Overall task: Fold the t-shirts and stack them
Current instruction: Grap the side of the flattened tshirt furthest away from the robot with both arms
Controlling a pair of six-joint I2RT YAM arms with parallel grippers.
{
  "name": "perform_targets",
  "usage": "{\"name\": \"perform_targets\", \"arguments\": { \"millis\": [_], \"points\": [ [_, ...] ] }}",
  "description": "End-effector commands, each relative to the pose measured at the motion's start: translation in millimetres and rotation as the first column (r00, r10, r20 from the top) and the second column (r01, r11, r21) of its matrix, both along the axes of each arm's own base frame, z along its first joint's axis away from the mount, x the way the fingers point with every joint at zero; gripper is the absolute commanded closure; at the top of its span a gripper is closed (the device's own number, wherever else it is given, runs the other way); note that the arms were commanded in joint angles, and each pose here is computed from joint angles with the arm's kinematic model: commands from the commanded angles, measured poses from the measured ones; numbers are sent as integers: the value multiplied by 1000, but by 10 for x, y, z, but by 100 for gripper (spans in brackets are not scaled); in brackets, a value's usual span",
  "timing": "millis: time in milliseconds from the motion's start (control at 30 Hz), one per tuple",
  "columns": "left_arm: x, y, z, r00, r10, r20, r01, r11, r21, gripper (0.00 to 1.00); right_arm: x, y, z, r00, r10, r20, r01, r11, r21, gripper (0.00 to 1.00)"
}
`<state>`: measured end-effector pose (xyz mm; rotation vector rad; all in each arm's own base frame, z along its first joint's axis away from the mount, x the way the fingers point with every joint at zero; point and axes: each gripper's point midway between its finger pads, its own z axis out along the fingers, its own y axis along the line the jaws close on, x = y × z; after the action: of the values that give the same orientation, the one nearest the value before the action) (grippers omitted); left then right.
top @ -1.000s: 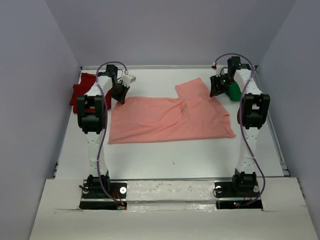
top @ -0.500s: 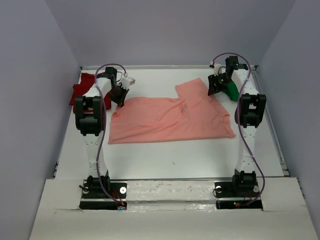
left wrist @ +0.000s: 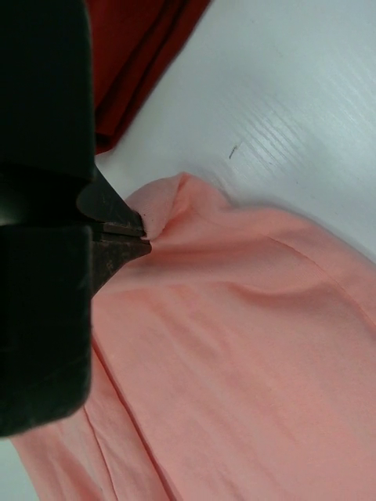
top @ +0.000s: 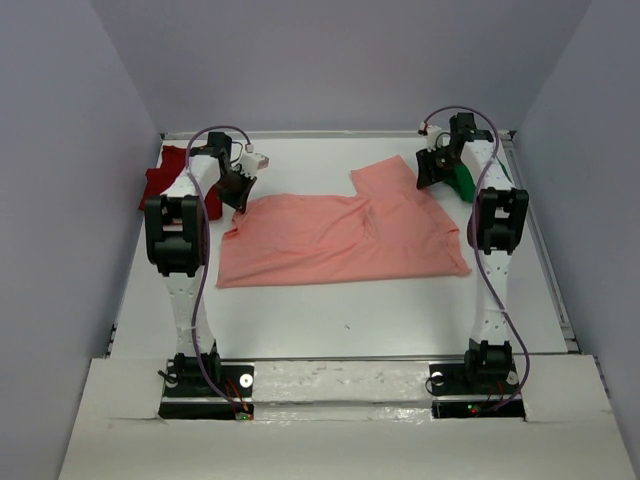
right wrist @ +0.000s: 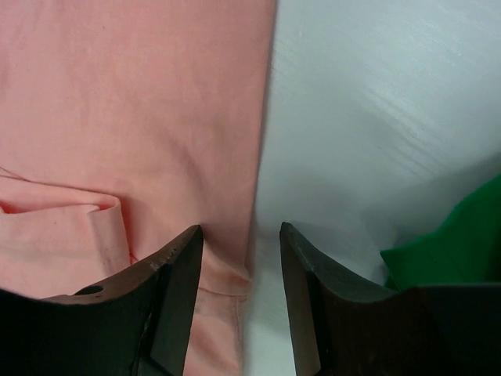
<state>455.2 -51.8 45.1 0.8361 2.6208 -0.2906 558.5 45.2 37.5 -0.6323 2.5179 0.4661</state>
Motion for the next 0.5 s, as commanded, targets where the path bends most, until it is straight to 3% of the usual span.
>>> {"name": "perform_targets", "arguments": {
  "millis": [0,67,100,167,467],
  "points": [
    [-62,-29,340,999,7,35,-7,1000,-17,100,122,8,78,998,19,59,-18,1000,-15,60],
    [-73,-32,346,999,8,35,-8,1000,-19,100,89,15,38,999,18,44,-18,1000,-11,73],
    [-79,-22,360,999,10,36,-10,1000,-18,100,79,20,45,999,20,44,-20,1000,-9,87],
    [-94,-22,352,999,8,31,-8,1000,-14,100,66,20,37,999,20,40,-20,1000,-8,100],
    [-74,-44,389,999,17,43,-15,1000,-28,100,-50,-36,208,998,16,53,-14,999,-43,100]
  ]
}}
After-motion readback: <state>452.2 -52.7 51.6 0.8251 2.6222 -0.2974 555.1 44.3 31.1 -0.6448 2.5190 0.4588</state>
